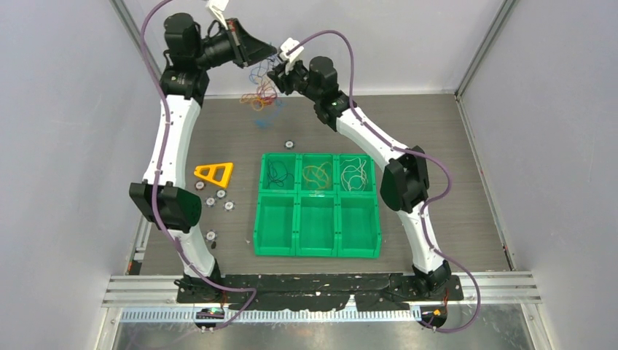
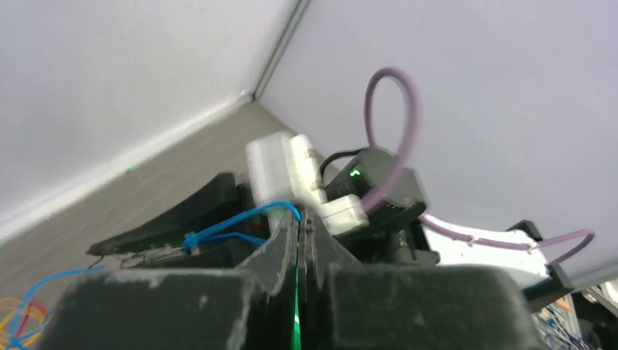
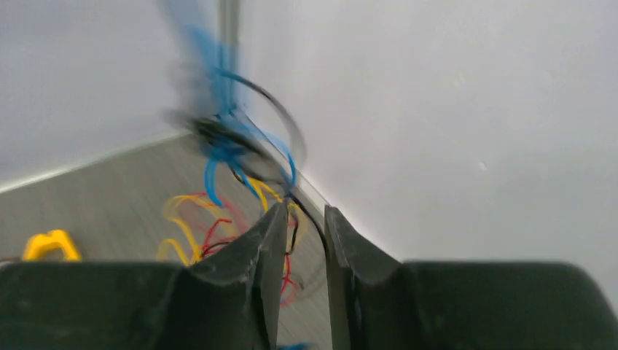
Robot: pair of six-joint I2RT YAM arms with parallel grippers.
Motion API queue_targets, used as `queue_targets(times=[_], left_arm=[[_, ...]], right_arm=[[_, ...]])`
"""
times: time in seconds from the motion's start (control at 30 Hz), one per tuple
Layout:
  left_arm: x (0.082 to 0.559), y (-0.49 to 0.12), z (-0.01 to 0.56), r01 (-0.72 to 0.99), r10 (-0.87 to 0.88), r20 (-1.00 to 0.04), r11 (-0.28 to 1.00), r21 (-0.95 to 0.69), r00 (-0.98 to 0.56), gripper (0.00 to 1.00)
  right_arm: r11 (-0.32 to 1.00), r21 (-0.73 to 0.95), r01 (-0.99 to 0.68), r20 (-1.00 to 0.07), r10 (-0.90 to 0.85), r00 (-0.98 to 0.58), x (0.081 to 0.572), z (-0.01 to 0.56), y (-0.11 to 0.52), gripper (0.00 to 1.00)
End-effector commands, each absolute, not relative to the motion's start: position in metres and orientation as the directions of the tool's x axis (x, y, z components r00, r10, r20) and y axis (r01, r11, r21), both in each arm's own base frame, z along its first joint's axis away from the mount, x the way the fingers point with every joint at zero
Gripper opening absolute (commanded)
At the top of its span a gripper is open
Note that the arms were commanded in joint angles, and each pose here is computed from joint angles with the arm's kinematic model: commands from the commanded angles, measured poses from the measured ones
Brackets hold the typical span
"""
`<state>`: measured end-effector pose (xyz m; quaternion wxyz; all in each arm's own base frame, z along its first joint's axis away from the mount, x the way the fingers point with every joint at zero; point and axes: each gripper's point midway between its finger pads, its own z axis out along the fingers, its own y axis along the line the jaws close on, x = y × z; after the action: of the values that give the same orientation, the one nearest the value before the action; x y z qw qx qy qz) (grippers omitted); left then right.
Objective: Untangle the cables
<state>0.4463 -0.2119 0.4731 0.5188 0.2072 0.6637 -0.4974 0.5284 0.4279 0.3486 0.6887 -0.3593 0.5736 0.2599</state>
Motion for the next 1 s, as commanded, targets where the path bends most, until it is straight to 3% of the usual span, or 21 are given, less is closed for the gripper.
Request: queue_targets(times=[0.0, 0.23, 0.37, 0.5, 0.67, 0.97], left_arm=[[0.378, -0.209, 0.555, 0.904, -0.285, -0.937, 0.313, -0.292, -0.204, 0.0], [0.353, -0.171, 0.631, 0.903, -0.427, -0.903, 0.372, -0.213, -0.037, 0.0], [0.334, -0.167, 0.649, 0.902, -0.428, -0.903, 0.406, -0.145, 0.047, 0.0], [0.329, -0.156, 0.662, 0.886, -0.45, -0.887, 0.446, -0.125, 0.102, 0.0], [0.348, -0.122, 0.67, 0.822, -0.478, -0.864, 0.549, -0.152, 0.159, 0.0], [0.437, -0.047, 0.606, 0.596, -0.493, -0.863, 0.728, -0.34, 0.109, 0.0]], right_arm=[[0.721, -0.269, -0.639, -0.957, -0.126, 0.26, 0.565, 0.339, 0.407, 0.26], [0.735, -0.37, -0.569, -0.929, -0.3, 0.216, 0.597, 0.285, 0.37, 0.2], [0.748, -0.434, -0.502, -0.895, -0.421, 0.146, 0.623, 0.254, 0.315, 0.12], [0.744, -0.486, -0.459, -0.857, -0.509, 0.083, 0.634, 0.232, 0.26, 0.12], [0.724, -0.547, -0.42, -0.795, -0.606, -0.01, 0.639, 0.2, 0.194, 0.07], [0.76, -0.539, -0.363, -0.774, -0.617, -0.143, 0.643, 0.206, 0.108, 0.05]])
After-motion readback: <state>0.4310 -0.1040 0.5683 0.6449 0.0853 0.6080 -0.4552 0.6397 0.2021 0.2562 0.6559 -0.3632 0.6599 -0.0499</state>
